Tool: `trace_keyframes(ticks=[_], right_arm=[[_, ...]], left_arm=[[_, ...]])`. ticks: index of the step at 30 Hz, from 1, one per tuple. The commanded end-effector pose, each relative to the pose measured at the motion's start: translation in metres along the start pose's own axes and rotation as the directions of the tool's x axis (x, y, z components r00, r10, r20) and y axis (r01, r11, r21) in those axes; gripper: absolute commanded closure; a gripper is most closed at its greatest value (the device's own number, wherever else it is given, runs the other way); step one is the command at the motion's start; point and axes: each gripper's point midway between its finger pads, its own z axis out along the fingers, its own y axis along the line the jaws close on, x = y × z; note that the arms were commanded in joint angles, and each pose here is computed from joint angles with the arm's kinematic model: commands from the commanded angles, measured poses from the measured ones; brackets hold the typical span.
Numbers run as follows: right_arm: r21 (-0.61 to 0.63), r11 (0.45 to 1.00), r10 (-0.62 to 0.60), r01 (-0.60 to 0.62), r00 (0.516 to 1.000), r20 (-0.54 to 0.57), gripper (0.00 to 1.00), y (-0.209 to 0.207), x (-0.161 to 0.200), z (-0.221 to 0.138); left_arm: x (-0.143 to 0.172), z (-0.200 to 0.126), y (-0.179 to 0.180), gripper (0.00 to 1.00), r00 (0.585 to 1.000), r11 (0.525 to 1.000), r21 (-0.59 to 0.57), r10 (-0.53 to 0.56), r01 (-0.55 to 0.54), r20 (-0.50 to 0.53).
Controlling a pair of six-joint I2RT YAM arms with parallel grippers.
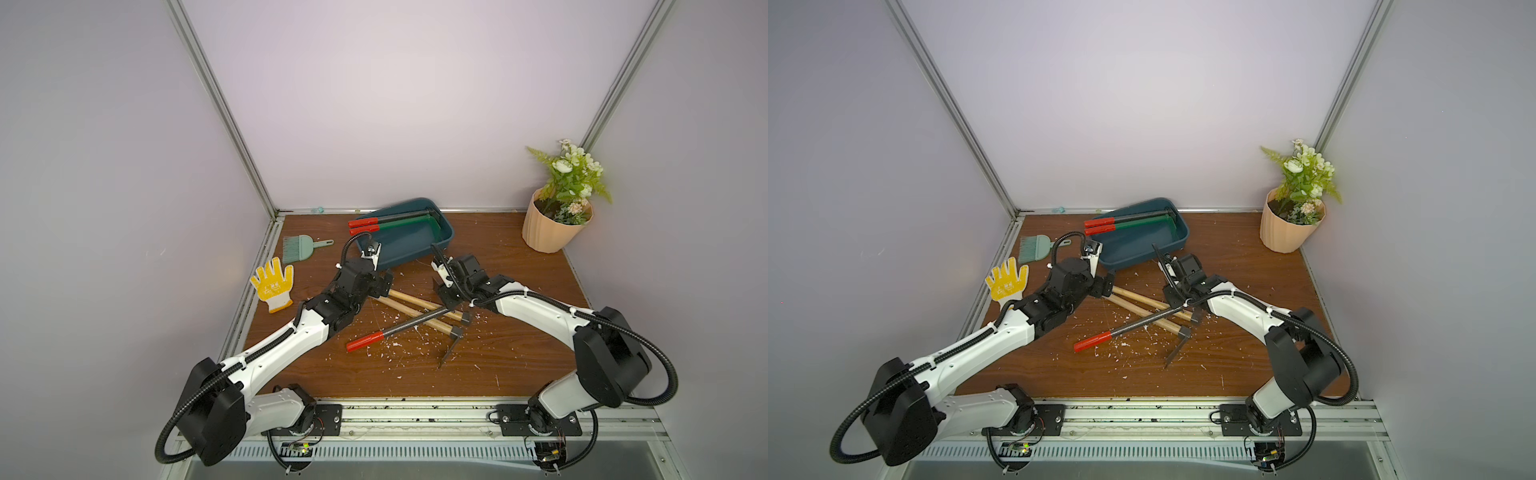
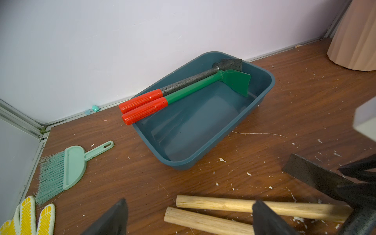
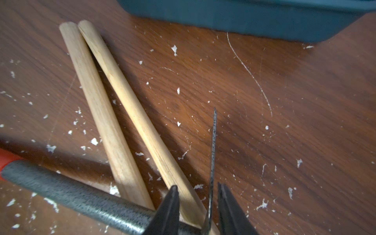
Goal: Put the small hoe into the storage box
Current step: Pick up the hoe from the center of the board.
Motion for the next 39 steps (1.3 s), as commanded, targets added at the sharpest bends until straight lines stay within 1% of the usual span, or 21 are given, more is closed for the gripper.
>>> trace_keyframes(ticks=[1,5,9,10,16,20,22,25,28,30,34,35,36,37,39], right_arm=[[0.045,0.999,-0.014,0.012,0.999,0.044,0.65,-0.005,-0.024,0.002],[0.059,0.998,-0.019,0.016,0.999,0.049,0.65,-0.007,-0.029,0.008],[0.052,0.999,-0.012,0.009,0.998,0.058,0.69,-0.006,-0.034,0.013],[0.049,0.999,-0.010,0.007,0.998,0.058,0.71,-0.006,-0.035,0.015],[0.038,0.999,-0.005,0.002,0.998,0.066,0.89,-0.004,-0.038,0.020],[0.030,1.000,-0.002,0.000,0.998,0.068,0.99,-0.002,-0.039,0.020],[0.035,0.999,-0.005,0.003,0.997,0.077,1.00,-0.003,-0.041,0.017],[0.073,0.997,-0.031,0.022,0.992,0.119,1.00,-0.009,-0.062,0.001],[0.111,0.993,-0.069,0.049,0.980,0.189,1.00,-0.013,-0.093,-0.027],[0.126,0.989,-0.100,0.071,0.964,0.245,1.00,-0.013,-0.113,-0.048],[0.176,0.979,-0.162,0.104,0.919,0.358,1.00,-0.018,-0.148,-0.090],[0.183,0.977,-0.174,0.110,0.908,0.381,1.00,-0.020,-0.154,-0.099],[0.189,0.975,-0.189,0.119,0.893,0.408,1.00,-0.020,-0.161,-0.108],[0.193,0.972,-0.205,0.132,0.877,0.434,1.00,-0.020,-0.167,-0.118],[0.194,0.970,-0.221,0.144,0.850,0.477,1.00,-0.020,-0.177,-0.133]], left_arm=[[-0.002,-0.006,0.009,0.04,0.999,0.999,-0.027,-0.041,0.041,0.014],[-0.002,-0.007,0.011,0.04,0.999,0.999,-0.034,-0.040,0.040,0.013],[0.001,-0.003,0.009,0.04,0.999,0.999,-0.033,-0.036,0.036,0.003],[0.001,-0.002,0.008,0.04,0.999,0.999,-0.030,-0.036,0.036,0.001],[0.003,-0.001,0.009,0.04,1.000,0.999,-0.037,-0.029,0.028,-0.005],[0.002,-0.001,0.009,0.04,1.000,0.999,-0.036,-0.029,0.029,-0.007],[0.002,-0.002,0.009,0.04,1.000,0.999,-0.036,-0.029,0.029,-0.006],[0.001,-0.002,0.005,0.04,1.000,0.999,-0.013,-0.031,0.031,-0.004],[0.002,0.000,-0.017,0.04,1.000,0.994,0.110,-0.009,0.011,-0.019],[0.003,-0.001,-0.036,0.04,0.999,0.976,0.220,0.015,-0.006,-0.037],[0.005,-0.009,-0.077,0.06,0.994,0.894,0.446,0.087,-0.048,-0.068],[0.006,-0.012,-0.085,0.08,0.991,0.869,0.492,0.108,-0.057,-0.074],[0.009,-0.016,-0.096,0.10,0.987,0.831,0.552,0.138,-0.071,-0.080],[0.013,-0.020,-0.103,0.12,0.982,0.798,0.598,0.164,-0.079,-0.090],[0.019,-0.021,-0.110,0.16,0.975,0.770,0.633,0.193,-0.081,-0.110]])
